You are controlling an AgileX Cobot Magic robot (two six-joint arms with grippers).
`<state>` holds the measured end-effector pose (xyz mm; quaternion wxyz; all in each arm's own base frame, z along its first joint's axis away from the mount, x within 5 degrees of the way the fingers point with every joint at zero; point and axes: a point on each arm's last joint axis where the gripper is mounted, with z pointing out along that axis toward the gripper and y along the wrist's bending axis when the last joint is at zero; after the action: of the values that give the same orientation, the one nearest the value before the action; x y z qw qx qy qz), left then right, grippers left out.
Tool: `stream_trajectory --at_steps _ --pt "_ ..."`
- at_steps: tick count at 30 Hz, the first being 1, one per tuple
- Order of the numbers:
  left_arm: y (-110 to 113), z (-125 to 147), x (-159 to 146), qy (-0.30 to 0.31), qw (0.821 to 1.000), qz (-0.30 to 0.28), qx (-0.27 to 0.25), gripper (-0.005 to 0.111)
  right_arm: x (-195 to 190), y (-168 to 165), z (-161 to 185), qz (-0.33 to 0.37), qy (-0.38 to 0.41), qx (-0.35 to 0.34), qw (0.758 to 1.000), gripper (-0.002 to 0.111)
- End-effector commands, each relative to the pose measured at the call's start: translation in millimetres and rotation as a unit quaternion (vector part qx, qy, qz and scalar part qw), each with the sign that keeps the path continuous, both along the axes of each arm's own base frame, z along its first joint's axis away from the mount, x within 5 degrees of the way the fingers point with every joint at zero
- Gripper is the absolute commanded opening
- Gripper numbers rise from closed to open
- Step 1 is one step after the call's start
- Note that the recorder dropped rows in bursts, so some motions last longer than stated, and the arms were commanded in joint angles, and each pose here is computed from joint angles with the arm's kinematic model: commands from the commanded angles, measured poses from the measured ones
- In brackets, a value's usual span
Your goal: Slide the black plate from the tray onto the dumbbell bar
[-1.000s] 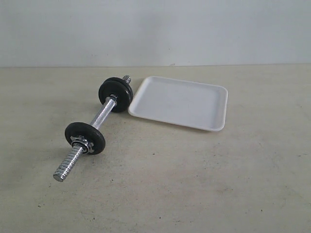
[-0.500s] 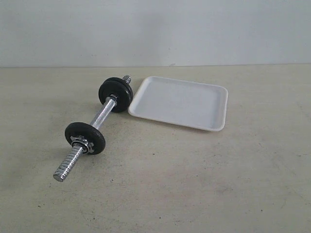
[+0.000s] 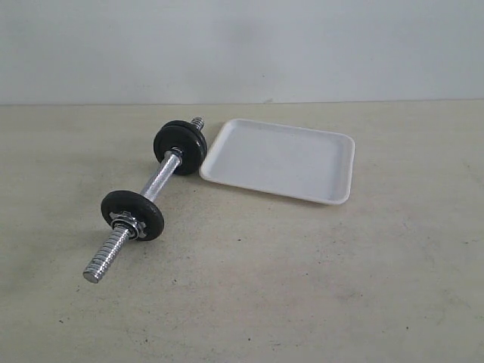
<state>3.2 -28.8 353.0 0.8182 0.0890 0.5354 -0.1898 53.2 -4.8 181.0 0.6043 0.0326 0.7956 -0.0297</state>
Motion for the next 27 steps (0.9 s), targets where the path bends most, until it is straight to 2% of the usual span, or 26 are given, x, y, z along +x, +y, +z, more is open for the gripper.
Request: stream_trajectory --at_steps 1,4,5,7,9,10,13,17,22,27 --pt "6.4 -14.9 8.9 0.036 0.999 0.036 -0.013 0.045 -0.1 -0.5 1.0 -0.003 -0.006 -0.004 1.000 0.001" --pt "19.4 -39.0 22.4 0.104 0.986 0.127 0.022 0.045 -0.1 -0.3 0.7 -0.003 -0.005 0.000 1.000 0.001" --pt "24.5 -49.4 28.3 0.117 0.982 0.146 -0.009 0.045 -0.1 -0.3 0.7 -0.003 -0.005 0.000 1.000 0.001" --pt "27.0 -63.5 35.2 0.114 0.980 0.166 0.002 0.045 -0.1 -0.3 0.7 -0.003 -0.005 0.000 1.000 0.001" --pt "26.9 -87.9 42.9 0.120 0.976 0.178 0.041 0.045 -0.1 -0.3 0.7 -0.003 -0.005 0.000 1.000 0.001" --pt "26.8 -105.8 45.3 0.130 0.971 0.187 0.077 0.045 -0.1 -0.3 0.7 -0.003 -0.005 0.000 1.000 0.001" --pt "26.8 -142.3 52.8 0.173 0.962 0.188 0.100 0.045 -0.1 -0.3 0.7 -0.003 -0.005 0.000 1.000 0.001" --pt "27.1 -148.8 53.2 0.198 0.956 0.189 0.105 0.045 -0.1 -0.3 0.7 -0.003 -0.005 0.000 1.000 0.001" --pt "27.2 -168.0 50.9 0.295 0.929 0.178 0.139 0.045 -0.1 -0.3 0.7 -0.003 -0.005 0.000 1.000 0.001" --pt "27.2 -168.0 50.9 0.294 0.928 0.178 0.143 0.045 -0.1 -0.3 0.7 -0.003 -0.005 0.000 1.000 0.001"
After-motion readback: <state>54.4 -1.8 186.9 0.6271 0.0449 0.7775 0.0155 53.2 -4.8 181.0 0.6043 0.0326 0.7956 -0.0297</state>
